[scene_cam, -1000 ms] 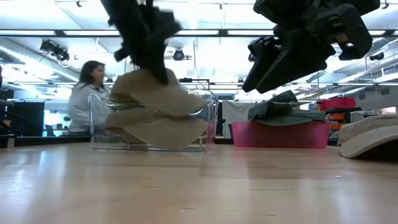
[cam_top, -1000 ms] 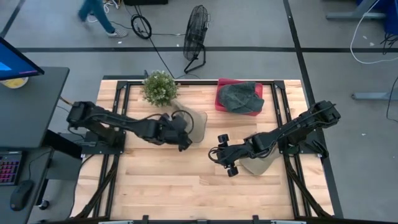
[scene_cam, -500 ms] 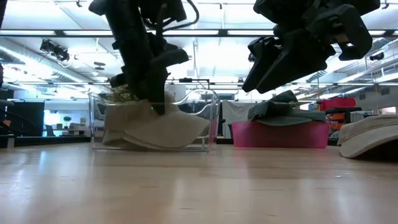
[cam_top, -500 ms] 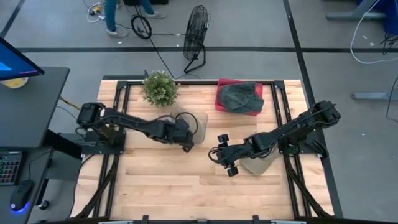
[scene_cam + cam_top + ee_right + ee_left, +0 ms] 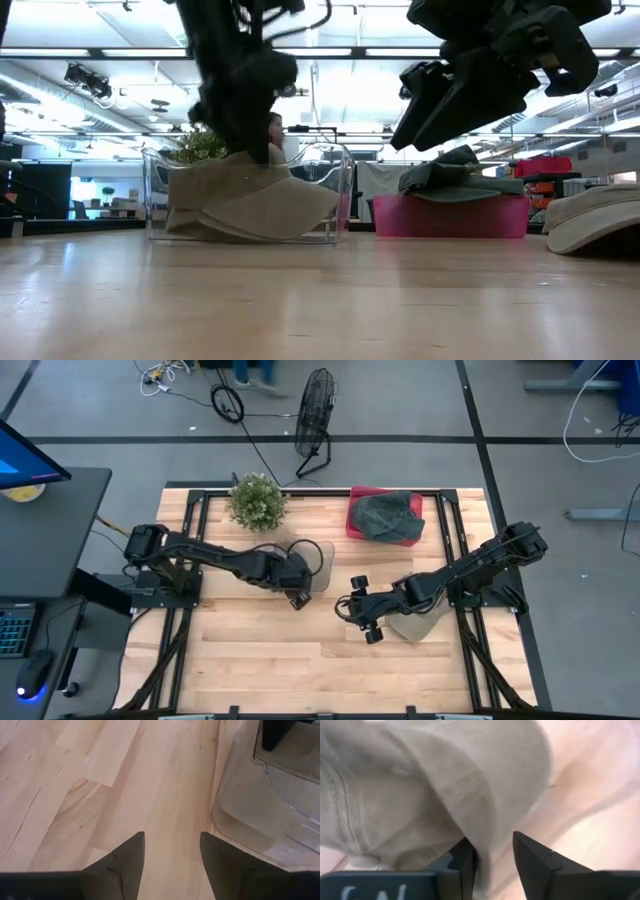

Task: Pick & Place hat
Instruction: Put the bottom brown cap into the transparent bin, then put the brown cap into the transparent bin

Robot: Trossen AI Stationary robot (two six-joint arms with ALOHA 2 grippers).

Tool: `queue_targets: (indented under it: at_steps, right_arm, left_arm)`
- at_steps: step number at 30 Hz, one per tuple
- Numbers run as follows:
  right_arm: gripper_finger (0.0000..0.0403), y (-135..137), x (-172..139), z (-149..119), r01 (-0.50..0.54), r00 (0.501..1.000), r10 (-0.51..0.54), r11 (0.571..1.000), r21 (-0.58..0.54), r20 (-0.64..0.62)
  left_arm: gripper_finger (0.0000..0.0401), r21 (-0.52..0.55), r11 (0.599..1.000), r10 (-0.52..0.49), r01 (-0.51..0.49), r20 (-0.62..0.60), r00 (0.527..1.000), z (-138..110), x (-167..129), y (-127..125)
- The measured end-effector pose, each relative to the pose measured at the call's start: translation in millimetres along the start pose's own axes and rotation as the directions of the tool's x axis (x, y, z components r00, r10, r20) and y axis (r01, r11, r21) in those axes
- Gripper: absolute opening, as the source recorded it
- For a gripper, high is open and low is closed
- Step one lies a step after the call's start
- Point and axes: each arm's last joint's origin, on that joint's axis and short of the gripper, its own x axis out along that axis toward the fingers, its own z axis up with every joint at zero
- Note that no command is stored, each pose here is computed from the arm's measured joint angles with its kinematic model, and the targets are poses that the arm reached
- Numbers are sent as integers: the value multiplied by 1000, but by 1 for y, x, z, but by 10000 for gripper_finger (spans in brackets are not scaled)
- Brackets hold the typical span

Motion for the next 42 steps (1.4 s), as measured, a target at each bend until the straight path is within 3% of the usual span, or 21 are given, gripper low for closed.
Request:
queue_targets:
  at_steps: [5,8,14,18,21,25,28,31,35,39,42]
  right_arm:
    - [196,0,-1,0,1,1000,-1,1000,-26,2]
    - [196,-1,-7,3,1,1000,-1,1000,22,17]
    - [196,1,-40,5,-23,1000,24,994,108,-1]
    - [196,4,-70,3,-37,997,51,974,225,-60]
    - [196,8,-85,-11,-10,982,67,954,301,-179]
    - [196,9,-100,-36,125,904,54,915,384,-423]
    - [196,9,-111,-53,293,805,25,852,434,-592]
    - [196,11,-115,-60,380,755,45,783,493,-654]
    - [196,14,-107,-65,372,777,71,750,547,-625]
    - [196,17,-92,-74,343,808,111,710,616,-578]
    - [196,18,-84,-89,360,799,135,672,647,-585]
  left_arm:
    - [154,102,995,-12,18,-51,999,11,-35,-9]
    - [160,124,992,11,-7,-31,999,18,-60,-13]
    - [161,193,968,140,-163,127,982,24,-111,-12]
    - [161,190,961,159,-202,217,963,22,-134,-5]
    - [161,230,949,159,-214,237,958,16,-142,4]
    - [161,231,941,191,-247,241,952,3,-137,22]
    - [161,203,946,199,-251,246,949,-9,-121,34]
    - [161,206,959,143,-193,235,961,-25,-97,37]
    - [161,208,978,-47,-6,249,967,-38,-67,31]
    - [160,234,961,-218,147,314,924,-38,-52,19]
    - [160,271,943,-281,193,341,897,-38,-46,15]
